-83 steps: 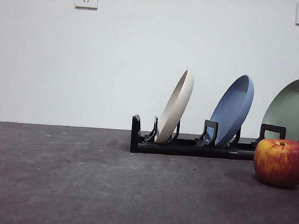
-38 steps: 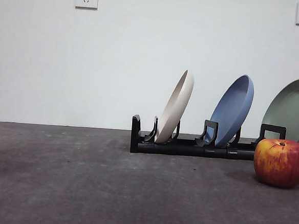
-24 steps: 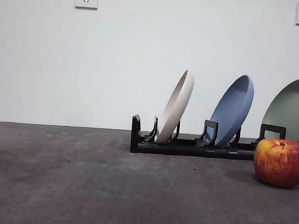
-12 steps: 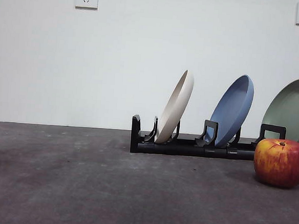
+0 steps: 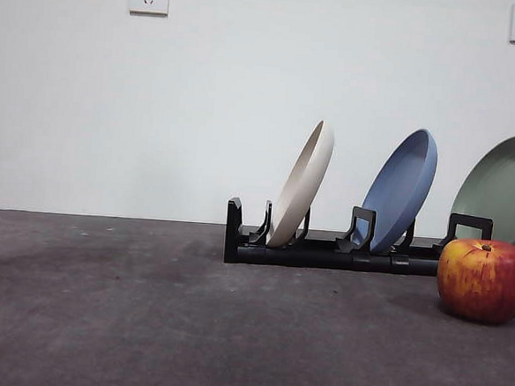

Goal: Take the yellow plate from the plate rack,put the plate on the table,take the apple from the table,put the apple in the plate

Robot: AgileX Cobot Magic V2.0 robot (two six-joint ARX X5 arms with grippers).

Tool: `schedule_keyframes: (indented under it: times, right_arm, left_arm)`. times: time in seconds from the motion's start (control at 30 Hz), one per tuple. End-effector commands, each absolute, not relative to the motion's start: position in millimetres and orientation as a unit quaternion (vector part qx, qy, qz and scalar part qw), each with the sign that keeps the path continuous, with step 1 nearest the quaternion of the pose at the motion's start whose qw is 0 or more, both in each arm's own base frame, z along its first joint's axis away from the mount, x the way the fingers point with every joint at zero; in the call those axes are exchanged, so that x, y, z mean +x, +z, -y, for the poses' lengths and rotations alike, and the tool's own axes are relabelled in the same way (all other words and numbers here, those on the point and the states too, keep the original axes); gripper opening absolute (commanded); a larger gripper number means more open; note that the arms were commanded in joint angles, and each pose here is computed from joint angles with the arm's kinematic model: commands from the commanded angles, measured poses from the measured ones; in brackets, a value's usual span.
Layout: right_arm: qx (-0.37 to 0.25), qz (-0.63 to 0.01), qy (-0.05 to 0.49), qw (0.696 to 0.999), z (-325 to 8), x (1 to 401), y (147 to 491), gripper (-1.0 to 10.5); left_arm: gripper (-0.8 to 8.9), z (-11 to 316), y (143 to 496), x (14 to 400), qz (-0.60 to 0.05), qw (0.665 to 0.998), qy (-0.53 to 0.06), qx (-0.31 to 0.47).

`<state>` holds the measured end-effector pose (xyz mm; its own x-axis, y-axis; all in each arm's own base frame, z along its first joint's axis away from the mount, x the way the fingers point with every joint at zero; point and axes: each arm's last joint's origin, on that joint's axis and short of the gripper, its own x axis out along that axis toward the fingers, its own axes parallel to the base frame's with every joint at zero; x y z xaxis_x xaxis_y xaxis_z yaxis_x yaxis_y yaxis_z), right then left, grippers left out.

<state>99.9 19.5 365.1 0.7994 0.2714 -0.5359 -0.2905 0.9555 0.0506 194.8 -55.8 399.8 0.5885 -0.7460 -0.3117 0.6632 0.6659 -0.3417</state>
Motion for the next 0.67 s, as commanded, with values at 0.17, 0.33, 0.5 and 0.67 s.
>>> schedule_keyframes:
  times: [0.17,0.33,0.5,0.67]
  right_arm:
    - [-0.018,-0.293,0.148,0.945,-21,108,363,6.3]
    - [-0.017,-0.295,0.148,0.944,-21,110,363,6.3]
    - [-0.016,-0.296,0.148,0.944,-21,110,363,6.3]
    - [-0.015,-0.296,0.147,0.944,-21,110,363,6.3]
  left_arm:
    - [6.47,131,419,301,-0.228,0.871,-0.431,-0.062]
    - [6.47,197,391,374,-0.255,0.859,-0.442,-0.049]
    - [6.47,237,335,413,-0.299,0.846,-0.440,-0.048]
    - [6.47,250,296,428,-0.336,0.841,-0.421,-0.049]
